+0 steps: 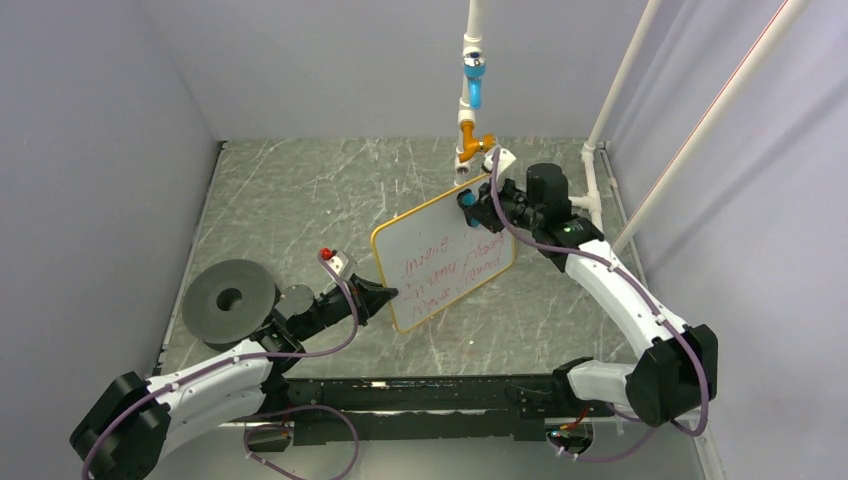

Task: Erase the whiteboard
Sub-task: Erase the whiteboard at the center of the board.

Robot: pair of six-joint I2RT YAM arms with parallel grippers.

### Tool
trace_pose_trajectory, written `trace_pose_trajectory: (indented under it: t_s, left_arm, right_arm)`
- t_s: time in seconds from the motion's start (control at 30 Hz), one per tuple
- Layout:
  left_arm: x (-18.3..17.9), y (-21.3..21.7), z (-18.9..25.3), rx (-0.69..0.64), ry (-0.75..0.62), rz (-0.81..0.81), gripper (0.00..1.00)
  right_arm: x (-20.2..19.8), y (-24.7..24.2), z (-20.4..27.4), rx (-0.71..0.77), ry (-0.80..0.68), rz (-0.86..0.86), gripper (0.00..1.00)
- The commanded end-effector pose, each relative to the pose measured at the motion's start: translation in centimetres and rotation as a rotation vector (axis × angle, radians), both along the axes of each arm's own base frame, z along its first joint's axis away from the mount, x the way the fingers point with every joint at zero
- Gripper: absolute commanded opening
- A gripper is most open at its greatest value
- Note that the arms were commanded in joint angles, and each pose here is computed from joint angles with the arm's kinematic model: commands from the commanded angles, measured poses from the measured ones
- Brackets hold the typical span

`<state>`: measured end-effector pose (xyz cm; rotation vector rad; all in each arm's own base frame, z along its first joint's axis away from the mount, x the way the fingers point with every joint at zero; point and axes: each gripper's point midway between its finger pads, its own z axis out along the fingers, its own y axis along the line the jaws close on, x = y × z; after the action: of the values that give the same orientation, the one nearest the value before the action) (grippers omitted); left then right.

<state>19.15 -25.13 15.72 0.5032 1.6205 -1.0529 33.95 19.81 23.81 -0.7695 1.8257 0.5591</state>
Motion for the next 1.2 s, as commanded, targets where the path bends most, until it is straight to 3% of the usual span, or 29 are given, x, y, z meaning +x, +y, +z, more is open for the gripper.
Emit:
trace_pose_trajectory:
  t_s: [0.0,0.1,0.17,0.33,0.5,0.6,0.73,0.87,1.03,1.17]
  left_arm:
    - [-1.1,-1.2,1.6,-0.002,-0.077,-0.096,0.00]
    - [-1.1,-1.1,1.5,-0.004,-0.076,-0.092,0.00]
    - [-1.1,-1.0,1.5,-0.001,-0.078,-0.093,0.00]
    - [-1.2,-1.2,1.8,-0.006,-0.081,-0.105,0.00]
    - [-1.4,-1.1,1.5,-0.016,-0.073,-0.107,0.00]
    - [-1.6,-1.0,1.8,-0.020,-0.080,-0.107,0.00]
    - [-1.7,-1.0,1.8,-0.025,-0.082,-0.111,0.00]
    - [-1.7,-1.2,1.7,-0.031,-0.074,-0.120,0.00]
    - [-1.7,-1.3,1.6,-0.030,-0.064,-0.125,0.00]
    - [-1.7,-1.2,1.7,-0.030,-0.069,-0.120,0.00]
  right_arm:
    - [-0.1,0.8,-0.1,-0.044,-0.062,0.003,0.00]
    - [2.8,-3.5,1.8,-0.033,-0.095,-0.176,0.00]
    - [2.7,-4.1,1.2,-0.048,-0.094,-0.184,0.00]
    - [-0.6,-0.9,-1.8,-0.064,-0.044,0.003,0.00]
    - [3.1,-3.7,3.4,-0.023,-0.132,-0.185,0.00]
    - [3.9,-5.3,2.4,-0.050,-0.112,-0.243,0.00]
    - [0.9,-2.5,-1.8,-0.055,-0.044,-0.080,0.00]
    - [-0.4,1.1,0.4,-0.031,-0.076,0.050,0.00]
    - [3.6,-2.6,3.2,-0.027,-0.105,-0.157,0.00]
    - [2.7,-4.5,-1.0,-0.096,-0.069,-0.192,0.00]
